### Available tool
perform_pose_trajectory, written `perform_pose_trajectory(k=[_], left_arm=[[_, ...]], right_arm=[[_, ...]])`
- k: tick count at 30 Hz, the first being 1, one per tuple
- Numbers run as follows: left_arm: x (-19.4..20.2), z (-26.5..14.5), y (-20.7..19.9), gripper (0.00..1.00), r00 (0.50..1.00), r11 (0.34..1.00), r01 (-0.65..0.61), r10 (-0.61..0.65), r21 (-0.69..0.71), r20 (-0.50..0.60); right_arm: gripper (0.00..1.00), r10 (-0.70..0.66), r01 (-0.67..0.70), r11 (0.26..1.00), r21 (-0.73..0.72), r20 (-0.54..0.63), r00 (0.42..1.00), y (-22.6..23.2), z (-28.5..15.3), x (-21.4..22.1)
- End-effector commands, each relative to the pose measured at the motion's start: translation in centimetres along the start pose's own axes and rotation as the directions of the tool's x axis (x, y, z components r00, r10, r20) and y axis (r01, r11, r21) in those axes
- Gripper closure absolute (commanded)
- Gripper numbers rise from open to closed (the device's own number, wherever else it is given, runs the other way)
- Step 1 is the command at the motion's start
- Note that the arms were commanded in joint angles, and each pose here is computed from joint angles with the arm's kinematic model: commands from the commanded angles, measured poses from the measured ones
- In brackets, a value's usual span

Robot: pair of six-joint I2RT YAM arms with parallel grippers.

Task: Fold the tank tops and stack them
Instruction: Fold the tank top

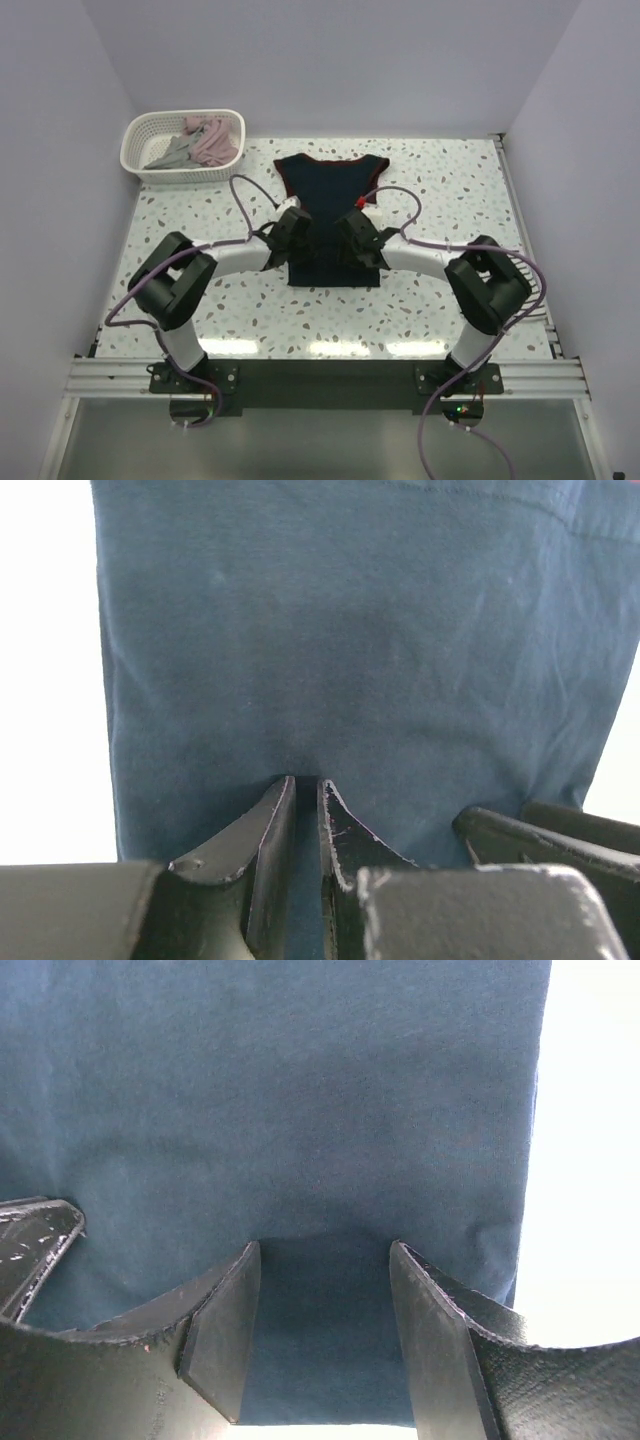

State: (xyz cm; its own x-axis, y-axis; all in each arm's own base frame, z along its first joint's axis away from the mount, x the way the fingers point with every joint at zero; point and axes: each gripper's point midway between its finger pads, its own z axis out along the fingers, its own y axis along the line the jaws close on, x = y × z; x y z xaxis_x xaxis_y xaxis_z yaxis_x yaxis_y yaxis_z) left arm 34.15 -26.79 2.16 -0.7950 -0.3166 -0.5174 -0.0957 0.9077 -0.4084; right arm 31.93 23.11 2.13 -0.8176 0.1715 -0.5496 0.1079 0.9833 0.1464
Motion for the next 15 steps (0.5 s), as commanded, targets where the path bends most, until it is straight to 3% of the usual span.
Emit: perform_pose_trajectory(k=[1,8,12,15], left_arm=[[4.8,-2.1,4.2,0.8,0.996,0.993,0.02,-0.029,-0.12,-0.08],[10.6,-8.9,6.9,0.79,0.989,0.992,0.012,-0.03,-0.122,-0.145],[12.1,-11.6,7.5,0.76,0.984,0.995,0.0,-0.017,-0.096,-0.176],[10.3,-13.0,6.3,0.71,0.99,0.998,-0.03,0.021,-0.06,-0.138]], right_arm=[[0.42,-0.008,0.015,0.999,0.052,-0.136,0.991,-2.3,-1.3,6.7],[0.42,-0.047,0.041,0.998,-0.037,-0.185,0.982,-2.1,-7.3,15.7],[0.41,-0.047,0.034,0.997,-0.076,-0.173,0.984,-0.9,-9.9,17.0],[0.39,-0.042,0.027,0.994,-0.105,-0.143,0.989,0.0,-11.5,15.5]])
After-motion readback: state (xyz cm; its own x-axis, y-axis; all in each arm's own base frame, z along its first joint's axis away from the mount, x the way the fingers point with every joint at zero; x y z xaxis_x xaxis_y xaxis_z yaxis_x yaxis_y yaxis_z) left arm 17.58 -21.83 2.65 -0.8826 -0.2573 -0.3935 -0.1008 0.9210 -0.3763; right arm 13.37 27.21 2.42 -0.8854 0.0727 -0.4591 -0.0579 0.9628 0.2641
